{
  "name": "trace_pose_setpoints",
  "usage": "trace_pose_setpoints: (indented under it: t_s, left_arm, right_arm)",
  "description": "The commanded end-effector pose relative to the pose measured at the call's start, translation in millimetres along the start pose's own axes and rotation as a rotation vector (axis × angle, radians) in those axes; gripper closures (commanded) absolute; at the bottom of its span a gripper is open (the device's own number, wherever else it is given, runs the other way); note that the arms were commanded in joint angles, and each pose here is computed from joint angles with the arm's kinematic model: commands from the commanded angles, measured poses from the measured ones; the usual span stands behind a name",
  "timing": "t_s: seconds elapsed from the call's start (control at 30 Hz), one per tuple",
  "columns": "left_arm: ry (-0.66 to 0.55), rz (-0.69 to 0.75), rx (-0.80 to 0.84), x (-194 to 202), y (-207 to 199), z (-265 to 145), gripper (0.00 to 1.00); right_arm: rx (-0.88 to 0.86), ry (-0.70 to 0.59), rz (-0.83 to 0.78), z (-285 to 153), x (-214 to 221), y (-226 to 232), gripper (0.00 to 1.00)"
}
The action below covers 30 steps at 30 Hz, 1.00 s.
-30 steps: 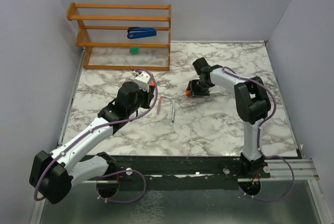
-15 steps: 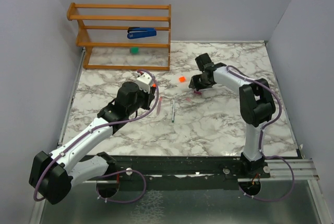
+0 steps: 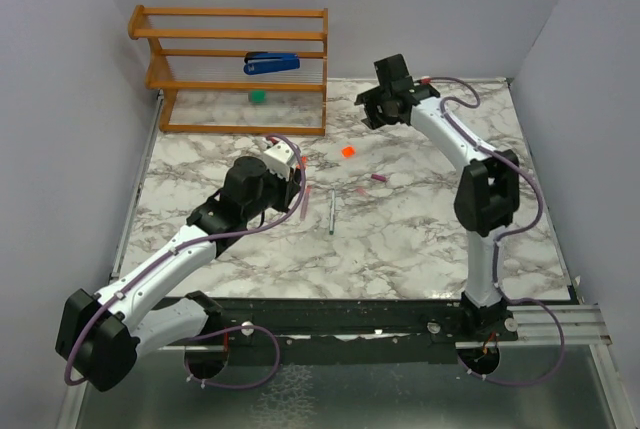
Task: Insert the pens into the pen caps
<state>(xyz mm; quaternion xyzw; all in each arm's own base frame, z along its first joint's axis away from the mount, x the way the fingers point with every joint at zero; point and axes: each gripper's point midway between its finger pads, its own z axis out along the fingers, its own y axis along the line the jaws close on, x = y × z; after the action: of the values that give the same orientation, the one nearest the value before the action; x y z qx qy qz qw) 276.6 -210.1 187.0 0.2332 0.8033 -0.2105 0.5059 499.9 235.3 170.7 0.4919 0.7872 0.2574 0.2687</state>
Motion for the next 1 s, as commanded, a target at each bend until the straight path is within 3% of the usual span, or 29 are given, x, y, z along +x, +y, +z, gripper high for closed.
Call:
trace_pose_setpoints:
  t_s: [0.0,0.97]
  left_arm:
    - [-0.036,0.016,0.013,-17.0,-1.4,0.4,1.00]
    - [0.035,0.033,0.027,-2.2,2.8,2.9,1.00]
  right_arm:
    - [0.268,0.081,-0.058,42.6,18.2,-41.6,0.48]
    - [0.461,0.218,0.022,106.6,58.5,-90.9,0.50]
